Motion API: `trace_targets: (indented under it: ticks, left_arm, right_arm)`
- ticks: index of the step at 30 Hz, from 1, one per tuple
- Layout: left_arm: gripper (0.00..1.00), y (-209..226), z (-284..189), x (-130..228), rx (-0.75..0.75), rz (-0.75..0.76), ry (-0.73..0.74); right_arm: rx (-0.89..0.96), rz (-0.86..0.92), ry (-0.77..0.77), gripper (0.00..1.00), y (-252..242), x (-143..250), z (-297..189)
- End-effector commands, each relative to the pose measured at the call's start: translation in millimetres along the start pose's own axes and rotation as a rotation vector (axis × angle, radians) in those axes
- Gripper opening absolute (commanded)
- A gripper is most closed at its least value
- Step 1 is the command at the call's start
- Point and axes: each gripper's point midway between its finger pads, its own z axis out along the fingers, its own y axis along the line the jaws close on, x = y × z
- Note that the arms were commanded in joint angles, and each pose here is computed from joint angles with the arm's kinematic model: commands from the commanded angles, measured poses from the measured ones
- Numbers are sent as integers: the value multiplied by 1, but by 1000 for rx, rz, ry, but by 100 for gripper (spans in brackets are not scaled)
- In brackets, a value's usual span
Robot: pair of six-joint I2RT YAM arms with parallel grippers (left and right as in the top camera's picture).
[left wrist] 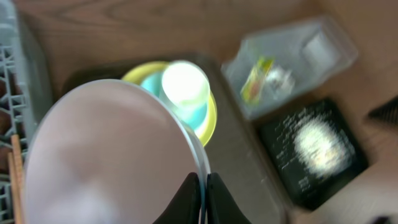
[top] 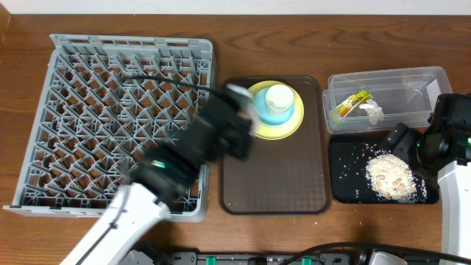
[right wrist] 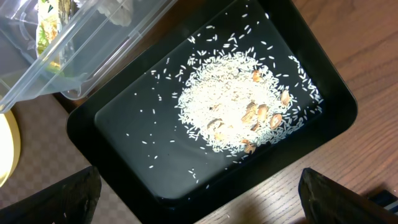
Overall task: Sort waste into correct bins and load items into the dishwasher
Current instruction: 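Lift the pink bowl and carry it left over the rack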
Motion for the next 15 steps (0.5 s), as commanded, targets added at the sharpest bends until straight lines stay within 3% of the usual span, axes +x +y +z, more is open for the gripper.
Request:
trace_targets:
  ticks: [1, 7, 11, 15]
  left_arm:
    - [8, 15, -26, -34, 273, -209, -19]
    - [7, 94, -43, -103, 672, -550, -76]
    - [7, 141, -24, -115, 769, -743, -17]
    - [8, 189, 16, -98, 788, -929, 44]
  right_arm:
    - [-2, 19, -24, 99, -2, -6, -6]
    - [-2, 19, -23, 99, -2, -6, -6]
    - [-2, 19, -23, 99, -2, -6, -6]
    - [-2, 19, -23, 99, -2, -6, -6]
